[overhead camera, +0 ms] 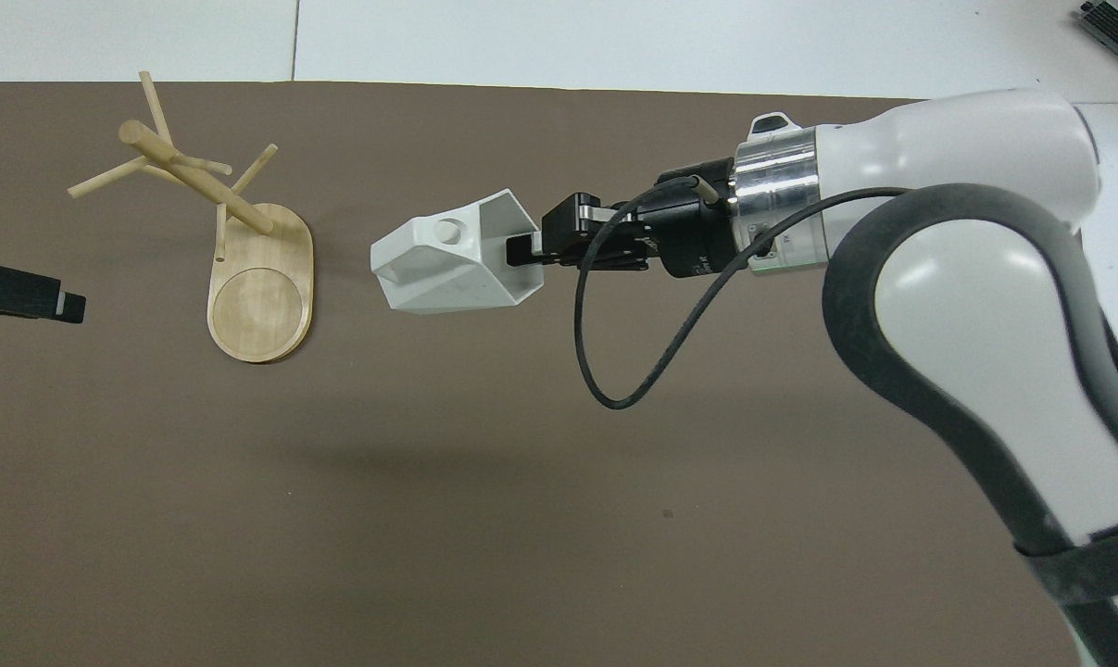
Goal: Hang cup on rack
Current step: 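Lift the white cup with the right gripper toward the wooden mug tree, then reach the left gripper toward the cup held by the right gripper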
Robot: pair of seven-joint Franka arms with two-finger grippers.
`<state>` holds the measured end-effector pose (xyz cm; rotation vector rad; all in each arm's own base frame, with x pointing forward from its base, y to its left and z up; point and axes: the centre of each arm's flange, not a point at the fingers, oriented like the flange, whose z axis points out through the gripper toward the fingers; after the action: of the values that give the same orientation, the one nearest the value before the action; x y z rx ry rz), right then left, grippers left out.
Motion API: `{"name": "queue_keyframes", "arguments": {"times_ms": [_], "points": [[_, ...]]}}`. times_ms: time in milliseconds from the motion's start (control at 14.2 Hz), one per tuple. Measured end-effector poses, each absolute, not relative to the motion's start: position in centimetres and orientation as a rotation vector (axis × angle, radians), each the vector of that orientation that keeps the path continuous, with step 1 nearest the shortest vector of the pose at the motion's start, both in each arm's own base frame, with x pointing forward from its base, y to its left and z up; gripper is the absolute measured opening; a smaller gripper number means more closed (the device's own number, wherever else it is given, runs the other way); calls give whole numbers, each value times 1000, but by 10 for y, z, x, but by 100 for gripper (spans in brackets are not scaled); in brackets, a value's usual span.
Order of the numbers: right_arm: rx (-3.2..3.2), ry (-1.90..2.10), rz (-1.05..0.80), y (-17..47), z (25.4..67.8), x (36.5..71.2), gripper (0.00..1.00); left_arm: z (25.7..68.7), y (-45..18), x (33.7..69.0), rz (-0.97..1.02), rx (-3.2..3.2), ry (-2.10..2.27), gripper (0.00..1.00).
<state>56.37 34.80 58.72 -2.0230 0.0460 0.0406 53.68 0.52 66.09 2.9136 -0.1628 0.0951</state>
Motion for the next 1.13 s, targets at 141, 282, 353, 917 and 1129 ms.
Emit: {"name": "queue_keyframes", "arguments": {"times_ms": [141, 282, 353, 917, 1129], "points": [[-2018, 49, 38, 355, 589, 560, 4, 663, 1, 538, 132, 2889, -308, 100], [-2015, 46, 42, 359, 588, 558, 4, 666, -3, 541, 178, 2840, -342, 100], [-2017, 44, 44, 359, 587, 558, 4, 668, -4, 543, 208, 2827, -344, 100], [-2044, 30, 36, 359, 583, 558, 4, 667, -26, 544, 333, 2636, -1039, 100], [-2054, 31, 36, 359, 582, 558, 4, 664, -55, 540, 330, 2498, -1344, 100]]}}
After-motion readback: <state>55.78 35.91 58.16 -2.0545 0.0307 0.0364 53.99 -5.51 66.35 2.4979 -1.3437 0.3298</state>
